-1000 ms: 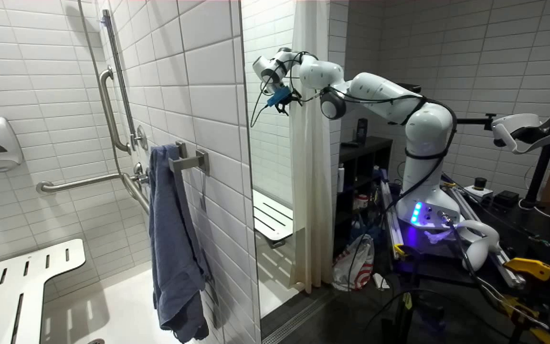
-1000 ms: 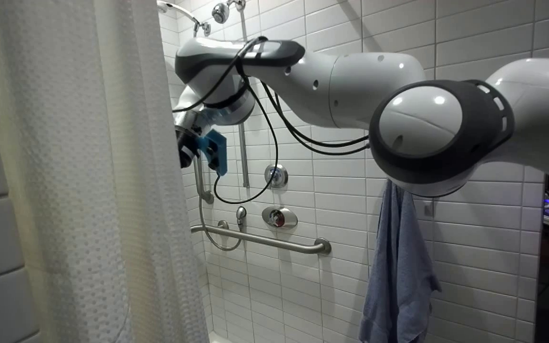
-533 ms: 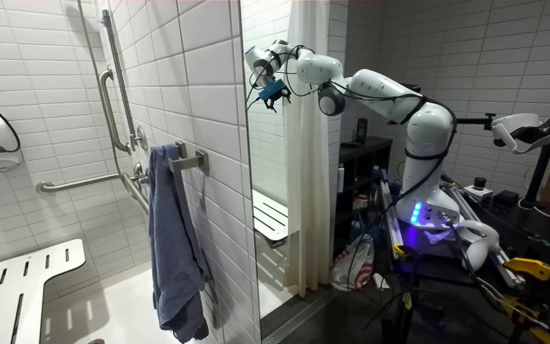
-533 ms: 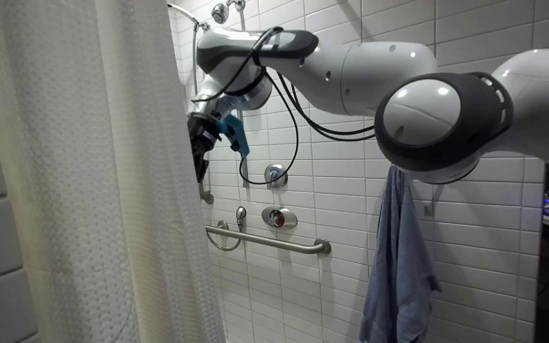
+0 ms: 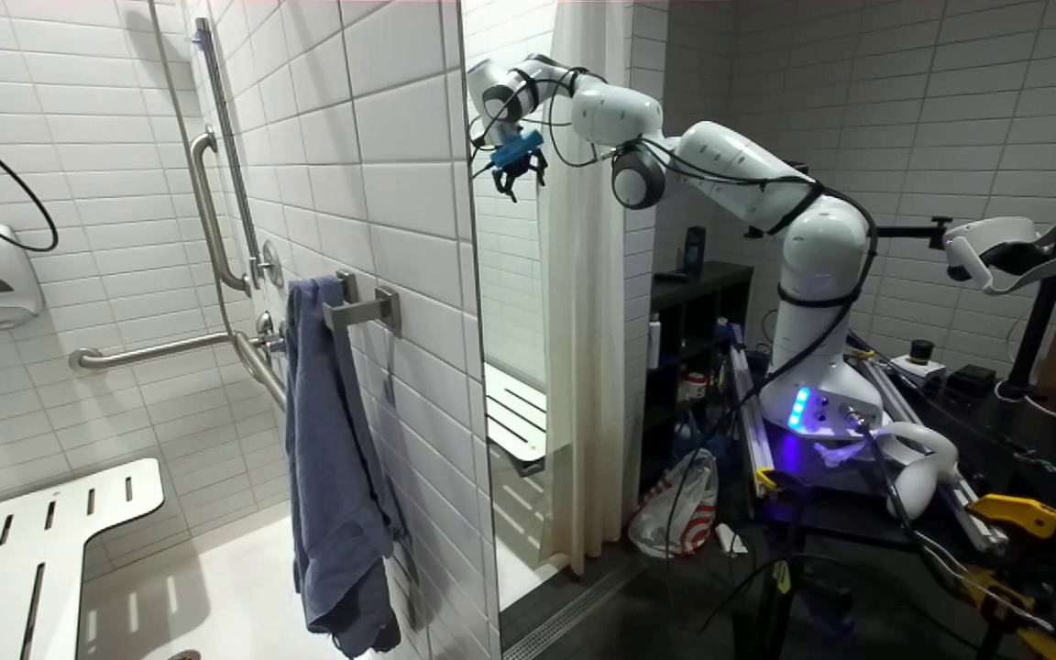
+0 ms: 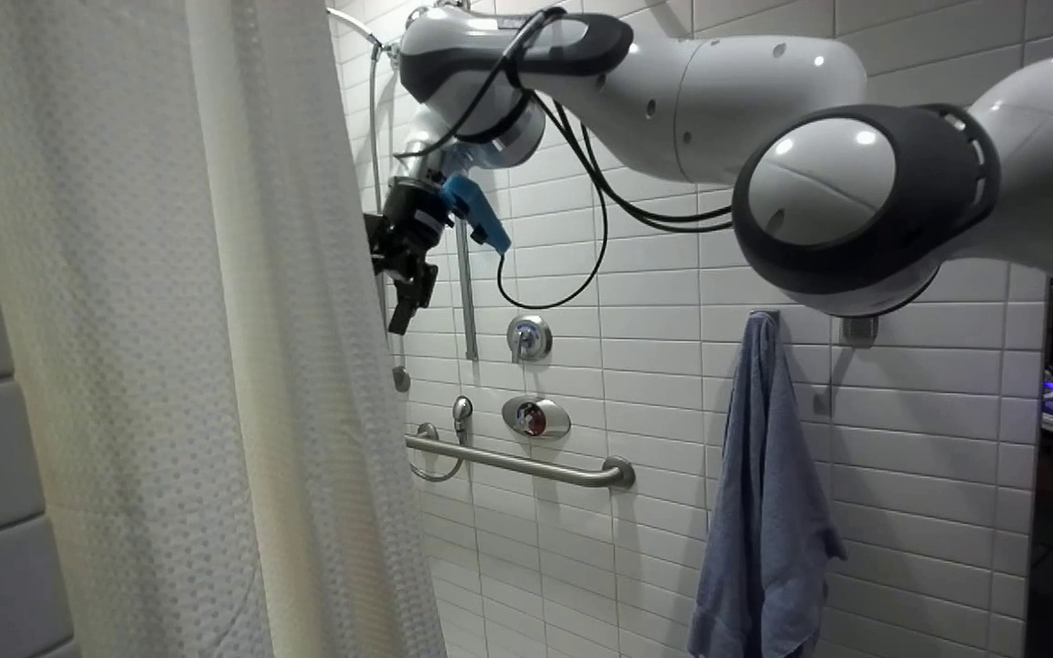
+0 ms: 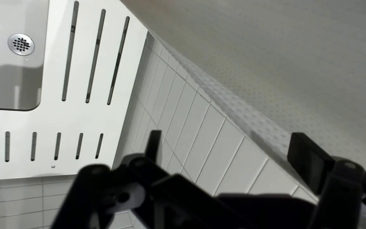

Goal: Open the shower curtain

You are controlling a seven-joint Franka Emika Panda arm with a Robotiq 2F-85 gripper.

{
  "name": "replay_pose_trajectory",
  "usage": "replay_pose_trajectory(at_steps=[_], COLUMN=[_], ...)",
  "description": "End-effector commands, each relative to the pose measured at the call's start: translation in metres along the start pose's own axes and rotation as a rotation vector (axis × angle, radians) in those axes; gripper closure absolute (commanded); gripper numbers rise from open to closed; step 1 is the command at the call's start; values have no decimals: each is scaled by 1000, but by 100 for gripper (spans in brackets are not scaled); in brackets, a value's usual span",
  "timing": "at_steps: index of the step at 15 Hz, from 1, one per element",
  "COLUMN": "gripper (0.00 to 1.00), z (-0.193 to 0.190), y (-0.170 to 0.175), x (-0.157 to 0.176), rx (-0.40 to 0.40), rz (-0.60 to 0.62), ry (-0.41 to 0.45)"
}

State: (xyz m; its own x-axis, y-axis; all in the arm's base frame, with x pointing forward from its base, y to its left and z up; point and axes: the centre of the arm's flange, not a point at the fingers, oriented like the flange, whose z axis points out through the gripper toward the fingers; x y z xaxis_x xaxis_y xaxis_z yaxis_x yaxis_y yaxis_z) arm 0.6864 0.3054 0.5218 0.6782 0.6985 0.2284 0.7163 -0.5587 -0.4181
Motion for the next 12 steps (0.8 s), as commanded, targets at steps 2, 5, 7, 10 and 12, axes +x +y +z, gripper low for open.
replay_pose_trajectory(at_steps=[2,5,7,10,12], gripper=[0,0,0,0,0], z=[-23,-47,-60,-70,-74], y=[-23,-29,-31,-28,-20], x=[-60,-80,-84,-91,-95], rx=[-93,-140,-175,-247,-274], rz=[104,174,239,377,480], ry=[29,65,81,96,105])
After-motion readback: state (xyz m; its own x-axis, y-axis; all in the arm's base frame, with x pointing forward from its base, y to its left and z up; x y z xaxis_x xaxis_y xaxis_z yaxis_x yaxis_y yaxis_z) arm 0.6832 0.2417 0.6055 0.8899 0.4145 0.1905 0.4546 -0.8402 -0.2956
